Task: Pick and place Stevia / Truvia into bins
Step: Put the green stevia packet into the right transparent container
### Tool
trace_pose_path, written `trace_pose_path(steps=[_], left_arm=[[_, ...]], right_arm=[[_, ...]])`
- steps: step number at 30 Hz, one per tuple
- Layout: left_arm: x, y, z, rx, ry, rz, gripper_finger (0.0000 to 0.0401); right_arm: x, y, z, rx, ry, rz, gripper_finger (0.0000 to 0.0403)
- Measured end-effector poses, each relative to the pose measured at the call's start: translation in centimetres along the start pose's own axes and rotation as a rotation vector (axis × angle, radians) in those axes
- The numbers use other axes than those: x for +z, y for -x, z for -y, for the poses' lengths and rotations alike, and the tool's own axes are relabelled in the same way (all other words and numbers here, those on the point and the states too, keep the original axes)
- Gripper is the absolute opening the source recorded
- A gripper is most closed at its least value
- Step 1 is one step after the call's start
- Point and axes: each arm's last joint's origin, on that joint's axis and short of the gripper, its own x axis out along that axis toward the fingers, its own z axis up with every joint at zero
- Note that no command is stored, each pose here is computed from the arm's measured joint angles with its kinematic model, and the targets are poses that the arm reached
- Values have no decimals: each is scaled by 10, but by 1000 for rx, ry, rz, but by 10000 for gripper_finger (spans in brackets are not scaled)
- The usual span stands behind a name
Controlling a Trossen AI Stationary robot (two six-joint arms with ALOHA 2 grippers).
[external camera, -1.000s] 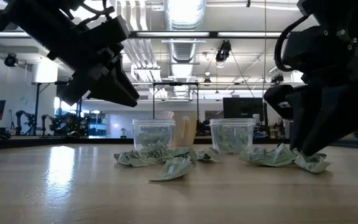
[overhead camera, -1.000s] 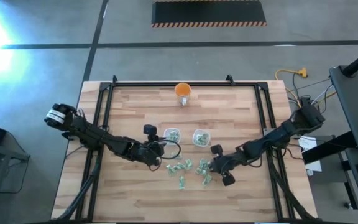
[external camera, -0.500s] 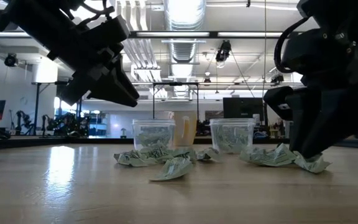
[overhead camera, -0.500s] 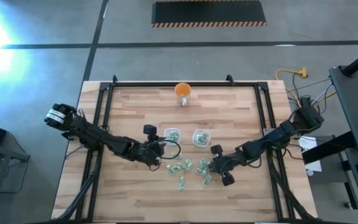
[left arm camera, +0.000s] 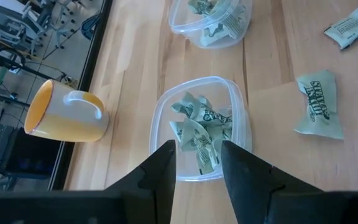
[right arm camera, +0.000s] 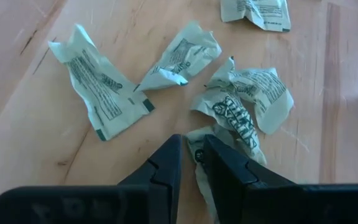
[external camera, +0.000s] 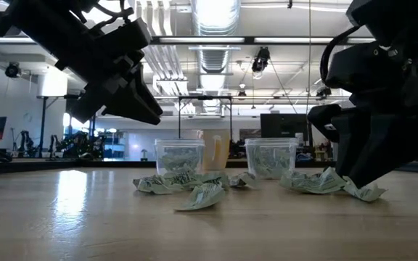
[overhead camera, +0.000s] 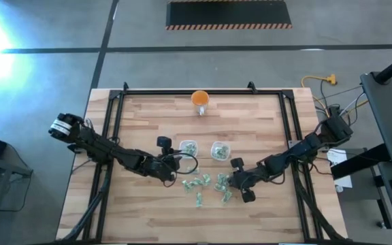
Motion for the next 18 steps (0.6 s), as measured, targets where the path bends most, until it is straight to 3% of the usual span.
trace_pose_path(steps=[7, 18], left_arm=[[0, 0, 0, 0, 0, 0, 112], [-1, 0, 0, -1, -2, -1, 112]], right_arm=[[-2, -6, 0, -2, 18, -29, 14], [9, 4, -7, 13, 100, -34, 8]])
